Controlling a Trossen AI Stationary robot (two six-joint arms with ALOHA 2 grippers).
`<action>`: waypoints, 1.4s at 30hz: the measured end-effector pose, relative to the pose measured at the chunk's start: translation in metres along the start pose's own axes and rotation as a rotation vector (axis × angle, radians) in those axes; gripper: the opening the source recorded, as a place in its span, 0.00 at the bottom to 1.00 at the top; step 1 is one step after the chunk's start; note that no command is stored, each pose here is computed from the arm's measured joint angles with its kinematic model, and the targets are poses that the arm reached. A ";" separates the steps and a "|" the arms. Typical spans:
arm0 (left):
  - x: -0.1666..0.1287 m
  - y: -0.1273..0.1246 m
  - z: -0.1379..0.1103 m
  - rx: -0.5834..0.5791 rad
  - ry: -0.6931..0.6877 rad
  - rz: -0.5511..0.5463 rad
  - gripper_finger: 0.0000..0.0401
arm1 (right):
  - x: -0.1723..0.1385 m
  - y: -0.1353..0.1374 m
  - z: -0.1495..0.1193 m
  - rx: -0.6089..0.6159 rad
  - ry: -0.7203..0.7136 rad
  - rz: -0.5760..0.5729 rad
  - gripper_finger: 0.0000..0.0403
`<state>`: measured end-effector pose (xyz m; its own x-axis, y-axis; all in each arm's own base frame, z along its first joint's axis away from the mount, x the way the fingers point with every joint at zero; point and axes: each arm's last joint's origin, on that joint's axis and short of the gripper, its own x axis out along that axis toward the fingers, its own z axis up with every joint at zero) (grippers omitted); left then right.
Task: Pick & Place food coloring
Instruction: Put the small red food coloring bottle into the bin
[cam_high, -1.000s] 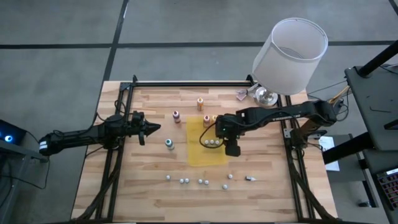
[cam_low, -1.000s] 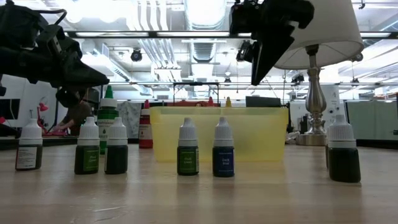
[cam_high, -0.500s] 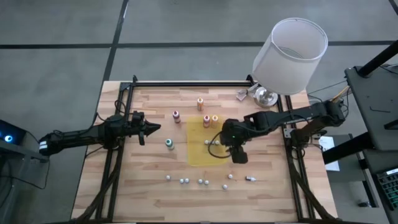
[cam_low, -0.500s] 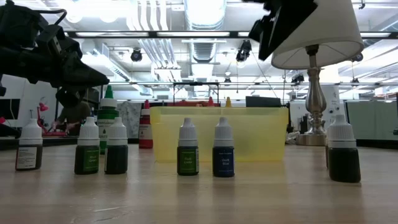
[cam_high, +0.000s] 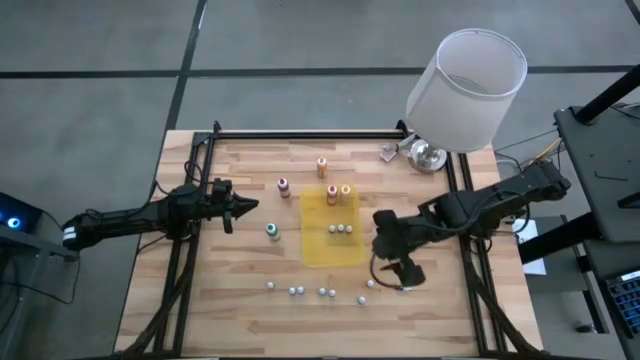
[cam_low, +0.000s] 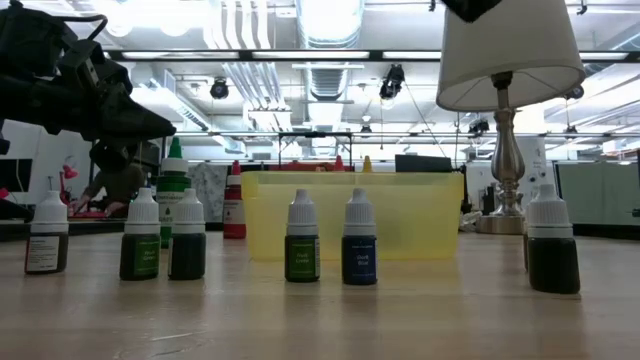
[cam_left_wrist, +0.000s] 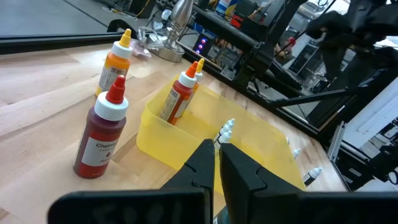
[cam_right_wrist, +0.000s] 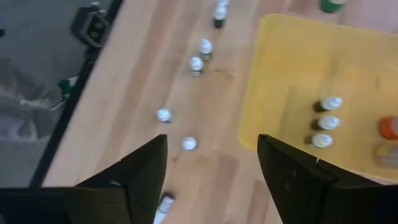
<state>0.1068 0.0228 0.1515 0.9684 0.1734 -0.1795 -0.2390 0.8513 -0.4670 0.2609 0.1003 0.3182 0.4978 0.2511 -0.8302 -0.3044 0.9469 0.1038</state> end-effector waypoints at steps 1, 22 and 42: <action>0.000 0.000 0.000 0.000 0.000 0.000 0.00 | 0.000 0.004 -0.001 -0.007 0.000 0.008 0.60; 0.000 0.000 0.000 0.000 0.000 0.000 0.00 | 0.008 0.043 0.000 0.060 -0.025 0.060 0.58; 0.000 0.000 0.000 0.000 0.001 0.001 0.00 | 0.037 0.058 0.022 0.081 0.010 0.046 0.58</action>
<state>0.1069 0.0228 0.1514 0.9681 0.1733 -0.1810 -0.2397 0.8512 -0.4670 0.2791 0.1688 0.3054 0.4763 0.2933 -0.8289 -0.2597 0.9476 0.1861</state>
